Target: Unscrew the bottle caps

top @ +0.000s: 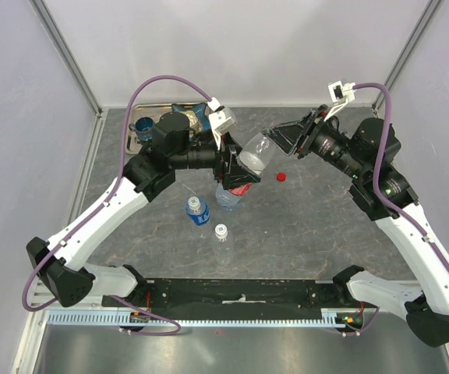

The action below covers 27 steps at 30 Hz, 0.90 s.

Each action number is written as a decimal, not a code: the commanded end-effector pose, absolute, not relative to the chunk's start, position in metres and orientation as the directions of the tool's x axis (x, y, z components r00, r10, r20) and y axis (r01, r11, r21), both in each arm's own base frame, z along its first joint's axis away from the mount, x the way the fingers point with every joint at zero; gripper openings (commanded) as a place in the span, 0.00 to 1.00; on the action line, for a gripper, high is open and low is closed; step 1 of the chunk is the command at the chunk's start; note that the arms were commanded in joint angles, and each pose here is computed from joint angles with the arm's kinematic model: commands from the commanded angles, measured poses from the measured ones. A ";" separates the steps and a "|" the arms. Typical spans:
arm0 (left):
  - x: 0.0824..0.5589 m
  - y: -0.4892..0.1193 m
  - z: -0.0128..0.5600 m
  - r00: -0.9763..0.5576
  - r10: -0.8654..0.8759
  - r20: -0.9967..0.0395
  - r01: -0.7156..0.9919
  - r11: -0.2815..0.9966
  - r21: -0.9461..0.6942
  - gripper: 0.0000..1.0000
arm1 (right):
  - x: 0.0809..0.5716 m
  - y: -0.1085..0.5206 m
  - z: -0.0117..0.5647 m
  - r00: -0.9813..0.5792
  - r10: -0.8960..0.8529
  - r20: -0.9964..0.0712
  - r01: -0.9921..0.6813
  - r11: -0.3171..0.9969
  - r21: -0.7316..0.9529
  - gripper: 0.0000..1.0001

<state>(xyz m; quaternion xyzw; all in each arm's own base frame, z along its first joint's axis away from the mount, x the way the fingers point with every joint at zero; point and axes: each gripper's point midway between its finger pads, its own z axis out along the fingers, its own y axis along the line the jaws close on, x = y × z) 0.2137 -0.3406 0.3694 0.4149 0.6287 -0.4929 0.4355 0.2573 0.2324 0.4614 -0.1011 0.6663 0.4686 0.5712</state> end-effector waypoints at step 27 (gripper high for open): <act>0.195 -0.209 0.375 -0.115 -0.255 -0.960 0.733 0.631 -0.255 0.99 | 0.509 0.031 0.351 -0.019 0.094 -0.995 0.524 0.849 0.070 0.00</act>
